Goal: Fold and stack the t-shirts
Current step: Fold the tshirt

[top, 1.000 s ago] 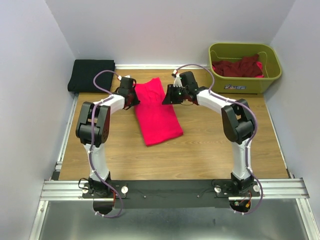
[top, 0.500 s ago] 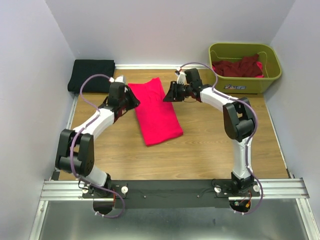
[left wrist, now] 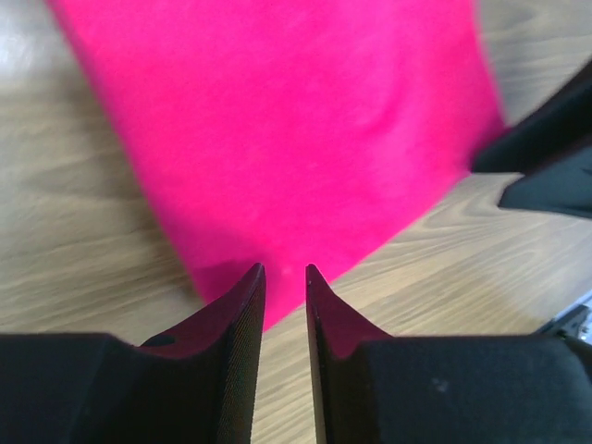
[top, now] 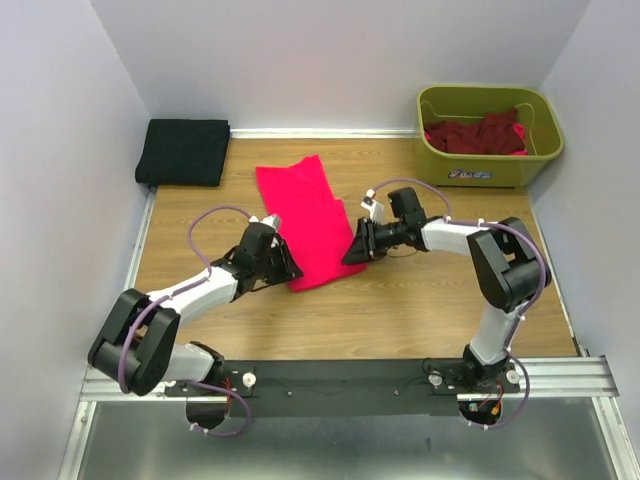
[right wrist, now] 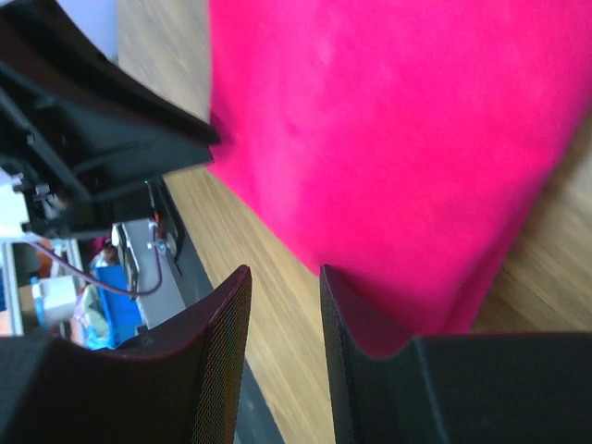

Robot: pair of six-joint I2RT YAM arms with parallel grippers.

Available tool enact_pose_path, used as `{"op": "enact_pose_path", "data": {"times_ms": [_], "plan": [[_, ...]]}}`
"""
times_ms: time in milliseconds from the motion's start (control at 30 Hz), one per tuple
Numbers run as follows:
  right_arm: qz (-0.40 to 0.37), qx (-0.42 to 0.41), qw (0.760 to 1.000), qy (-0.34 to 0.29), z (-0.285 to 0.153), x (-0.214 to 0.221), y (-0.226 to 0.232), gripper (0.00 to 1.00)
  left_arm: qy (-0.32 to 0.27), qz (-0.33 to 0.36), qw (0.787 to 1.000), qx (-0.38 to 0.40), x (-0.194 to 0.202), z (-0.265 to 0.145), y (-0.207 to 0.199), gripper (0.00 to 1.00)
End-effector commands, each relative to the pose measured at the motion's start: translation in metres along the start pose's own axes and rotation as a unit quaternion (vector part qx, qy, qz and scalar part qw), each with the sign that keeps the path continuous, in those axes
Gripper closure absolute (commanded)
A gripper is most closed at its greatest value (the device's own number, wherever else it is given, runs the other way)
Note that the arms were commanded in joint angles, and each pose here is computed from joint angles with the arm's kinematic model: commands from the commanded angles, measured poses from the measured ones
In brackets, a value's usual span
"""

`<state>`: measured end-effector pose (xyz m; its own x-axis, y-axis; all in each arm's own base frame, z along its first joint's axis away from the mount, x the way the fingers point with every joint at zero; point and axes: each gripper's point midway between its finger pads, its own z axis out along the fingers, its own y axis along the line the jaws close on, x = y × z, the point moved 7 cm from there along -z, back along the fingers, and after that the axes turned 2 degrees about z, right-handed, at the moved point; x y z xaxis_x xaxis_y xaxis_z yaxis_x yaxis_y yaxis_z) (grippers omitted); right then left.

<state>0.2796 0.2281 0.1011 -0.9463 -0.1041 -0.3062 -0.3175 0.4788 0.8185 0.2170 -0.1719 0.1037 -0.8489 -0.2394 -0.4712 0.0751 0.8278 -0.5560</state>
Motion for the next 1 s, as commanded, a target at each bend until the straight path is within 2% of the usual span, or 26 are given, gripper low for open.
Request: {"op": "enact_pose_path", "data": {"times_ms": [0,67,200,300,367,433,467,667,833,967], "plan": [[0.008,-0.026,1.000,0.010,0.002,0.018,-0.024,0.58,0.026,-0.018,0.999,-0.019,0.016,0.009,0.015,0.71],[0.033,-0.019,0.999,0.005,0.003,0.025,-0.043,0.58,0.045,-0.033,0.997,-0.044,0.030,0.013,0.028,0.73],[0.064,0.008,0.998,0.006,-0.002,0.046,-0.064,0.58,0.041,-0.043,0.996,-0.073,0.037,0.004,0.037,0.73],[0.053,-0.003,0.999,-0.005,-0.011,0.042,-0.049,0.58,0.020,-0.037,0.995,-0.086,0.029,-0.007,0.035,0.73],[0.030,-0.016,0.999,-0.026,-0.020,0.030,-0.026,0.57,-0.014,-0.026,0.996,-0.082,0.013,-0.017,0.025,0.71],[0.025,-0.030,0.999,-0.032,-0.024,0.024,-0.009,0.55,-0.034,-0.017,0.996,-0.085,0.004,-0.030,0.019,0.66],[0.009,-0.044,0.999,-0.031,-0.022,0.018,0.005,0.54,-0.045,-0.014,0.995,-0.088,-0.001,-0.035,0.016,0.60],[-0.041,-0.108,0.993,-0.013,0.013,0.013,0.059,0.48,-0.171,0.013,0.978,-0.121,-0.043,-0.077,0.004,0.36],[-0.001,-0.108,0.994,0.013,0.059,0.033,0.034,0.48,-0.251,0.022,0.961,-0.117,-0.061,-0.111,-0.004,0.22],[0.032,-0.069,0.997,0.023,0.078,0.051,-0.003,0.48,-0.304,0.025,0.945,-0.122,-0.068,-0.131,-0.004,0.18]]}}
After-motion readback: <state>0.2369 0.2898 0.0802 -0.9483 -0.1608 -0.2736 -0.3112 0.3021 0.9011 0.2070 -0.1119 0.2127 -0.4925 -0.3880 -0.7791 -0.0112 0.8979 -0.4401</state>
